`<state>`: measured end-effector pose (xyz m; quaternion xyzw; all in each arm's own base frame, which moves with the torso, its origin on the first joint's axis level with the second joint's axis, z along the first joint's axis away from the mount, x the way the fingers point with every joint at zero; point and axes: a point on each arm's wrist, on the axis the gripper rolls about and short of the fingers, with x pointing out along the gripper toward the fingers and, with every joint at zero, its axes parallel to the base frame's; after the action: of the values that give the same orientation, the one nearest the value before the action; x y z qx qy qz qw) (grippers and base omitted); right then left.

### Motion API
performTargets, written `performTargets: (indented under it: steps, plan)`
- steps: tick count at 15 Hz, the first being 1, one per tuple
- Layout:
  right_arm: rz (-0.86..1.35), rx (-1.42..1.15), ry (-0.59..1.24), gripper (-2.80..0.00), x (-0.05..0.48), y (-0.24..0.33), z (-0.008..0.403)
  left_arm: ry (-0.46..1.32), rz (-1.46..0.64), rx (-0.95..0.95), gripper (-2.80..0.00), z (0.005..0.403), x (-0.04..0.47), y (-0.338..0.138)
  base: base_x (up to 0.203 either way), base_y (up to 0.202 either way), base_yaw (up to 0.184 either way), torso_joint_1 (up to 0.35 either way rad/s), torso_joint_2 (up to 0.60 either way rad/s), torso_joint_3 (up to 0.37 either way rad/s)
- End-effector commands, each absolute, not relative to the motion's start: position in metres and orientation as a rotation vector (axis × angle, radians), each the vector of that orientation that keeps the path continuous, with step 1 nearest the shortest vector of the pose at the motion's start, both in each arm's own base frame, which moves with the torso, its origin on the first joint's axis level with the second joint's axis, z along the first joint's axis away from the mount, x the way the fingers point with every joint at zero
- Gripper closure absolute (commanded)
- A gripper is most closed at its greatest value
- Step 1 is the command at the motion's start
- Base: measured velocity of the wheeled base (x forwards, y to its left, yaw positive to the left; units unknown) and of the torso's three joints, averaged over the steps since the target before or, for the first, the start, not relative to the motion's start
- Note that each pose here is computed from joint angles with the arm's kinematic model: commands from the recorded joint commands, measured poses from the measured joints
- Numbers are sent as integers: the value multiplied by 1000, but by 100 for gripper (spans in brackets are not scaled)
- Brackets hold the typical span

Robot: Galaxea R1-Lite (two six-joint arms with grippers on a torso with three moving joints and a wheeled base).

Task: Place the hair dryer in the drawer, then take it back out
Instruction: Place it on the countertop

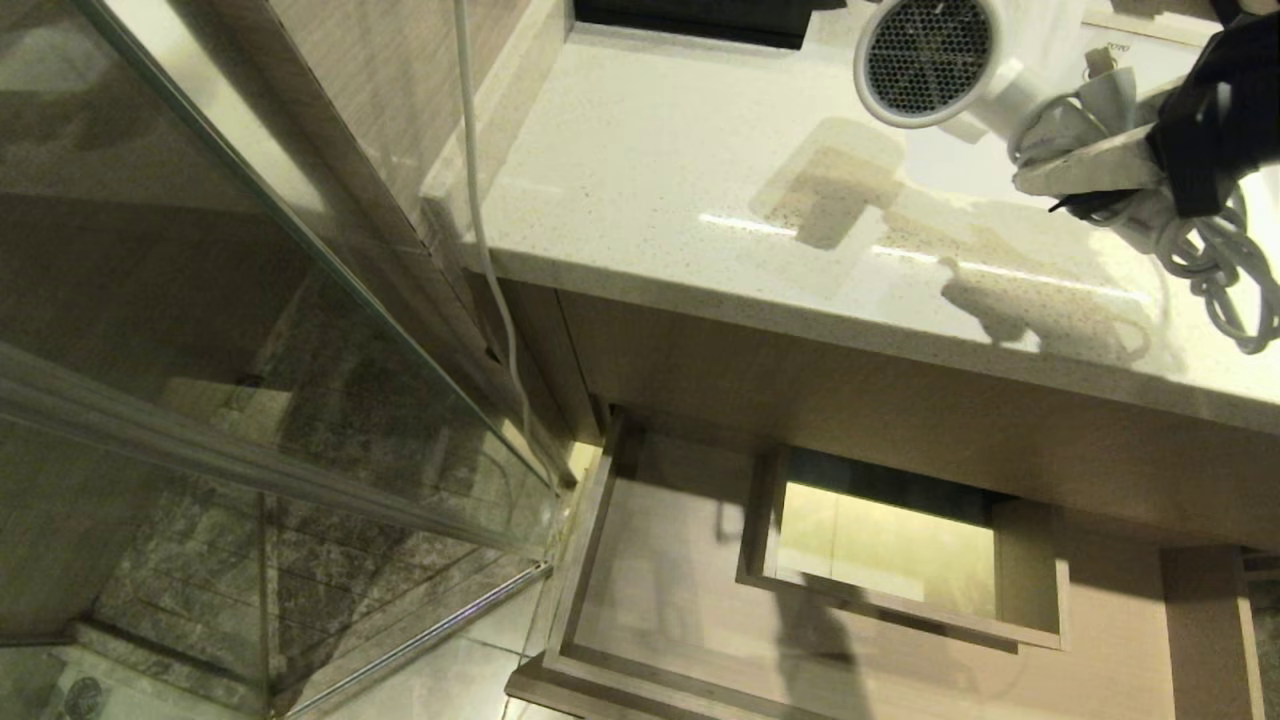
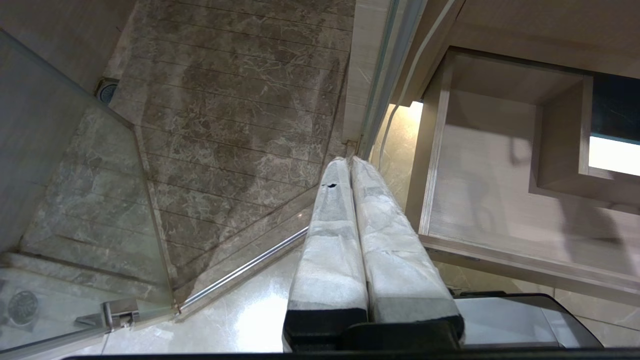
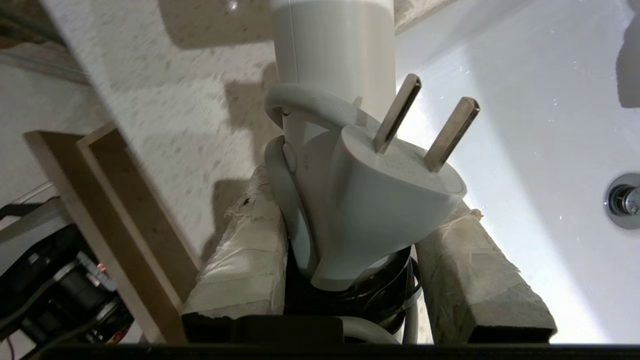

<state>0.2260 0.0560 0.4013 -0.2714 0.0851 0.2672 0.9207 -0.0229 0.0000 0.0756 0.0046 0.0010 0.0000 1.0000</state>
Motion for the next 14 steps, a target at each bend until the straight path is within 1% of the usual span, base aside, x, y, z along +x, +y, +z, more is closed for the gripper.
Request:
performTargets:
  steps: [1,8,14]
  plan:
    - [508,-560,204,0,246,71,392,0,0,9,0,76,-23,0,0,0,0,0,0,0]
    - [437,-564,231,0,258,79,386,2,0,9,0,75,-23,0,0,0,0,0,0,0]
    - [446,-559,261,0,263,84,380,0,0,9,0,76,-23,0,0,0,0,0,0,0]
